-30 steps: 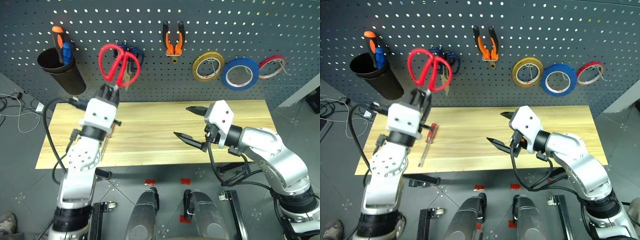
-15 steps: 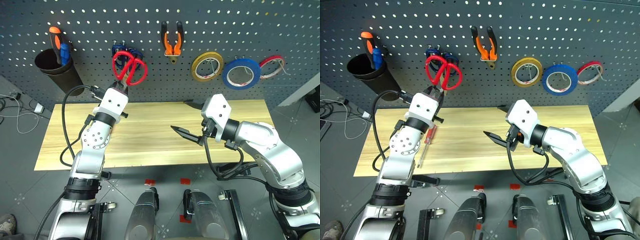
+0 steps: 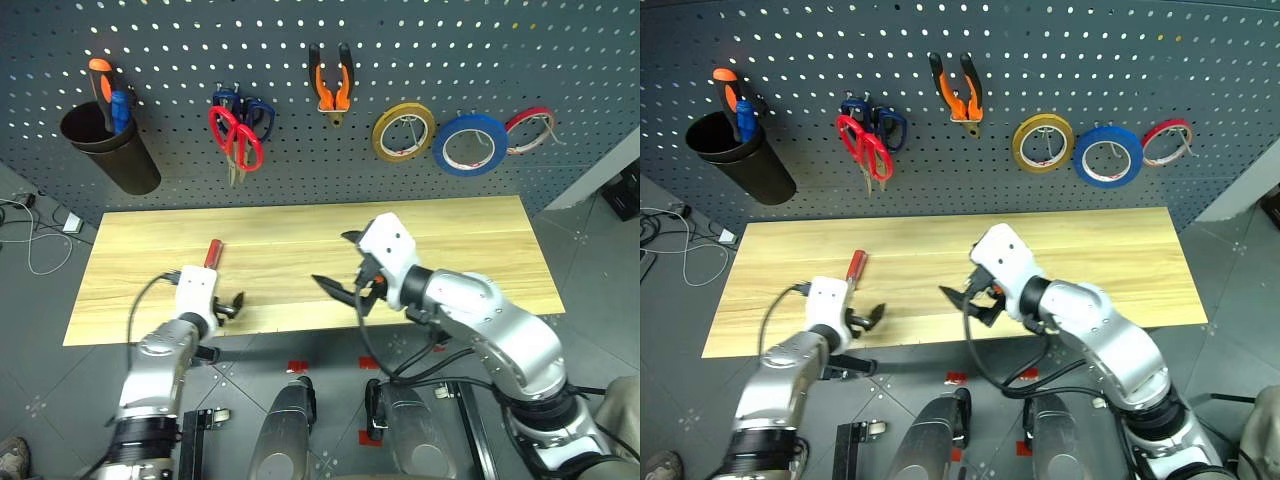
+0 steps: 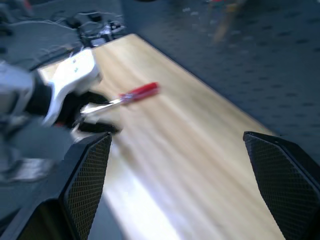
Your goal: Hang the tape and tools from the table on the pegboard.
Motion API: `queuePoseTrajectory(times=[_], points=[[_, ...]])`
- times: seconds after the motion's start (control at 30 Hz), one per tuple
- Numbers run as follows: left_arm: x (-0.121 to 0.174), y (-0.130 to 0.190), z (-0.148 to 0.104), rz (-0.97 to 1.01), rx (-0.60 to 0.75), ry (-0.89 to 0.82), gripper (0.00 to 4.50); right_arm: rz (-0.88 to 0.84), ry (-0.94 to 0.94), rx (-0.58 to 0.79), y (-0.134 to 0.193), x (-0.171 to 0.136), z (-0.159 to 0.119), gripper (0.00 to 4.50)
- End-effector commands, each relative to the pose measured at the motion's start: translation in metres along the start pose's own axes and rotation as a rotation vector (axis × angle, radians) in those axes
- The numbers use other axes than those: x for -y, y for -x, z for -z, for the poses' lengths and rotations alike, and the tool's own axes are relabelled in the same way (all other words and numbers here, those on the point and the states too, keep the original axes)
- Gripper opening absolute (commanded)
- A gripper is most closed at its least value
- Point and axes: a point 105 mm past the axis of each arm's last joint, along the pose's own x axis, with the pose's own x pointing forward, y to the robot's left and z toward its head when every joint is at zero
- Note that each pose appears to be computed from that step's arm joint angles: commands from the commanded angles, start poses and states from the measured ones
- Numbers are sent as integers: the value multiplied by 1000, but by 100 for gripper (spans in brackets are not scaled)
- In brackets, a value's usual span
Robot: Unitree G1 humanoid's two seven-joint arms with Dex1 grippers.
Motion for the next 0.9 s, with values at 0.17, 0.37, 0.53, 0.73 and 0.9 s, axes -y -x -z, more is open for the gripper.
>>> queuePoseTrajectory(times=[0.17,0.37,0.53,0.73,0.9], points=[[-16,-14,-25,43,-33,4,382,0,17,36,-9,-2,-29,450],[-30,-34,-28,73,-132,33,382,-37,44,15,-18,-1,-35,450],[-42,-39,-22,41,-189,5,382,-104,53,-13,-19,-10,-34,450],[-46,-42,-12,34,-236,-10,365,-184,82,-35,-17,-21,-31,450],[-50,-45,-11,10,-230,-33,232,-205,95,-32,-17,-23,-29,450]])
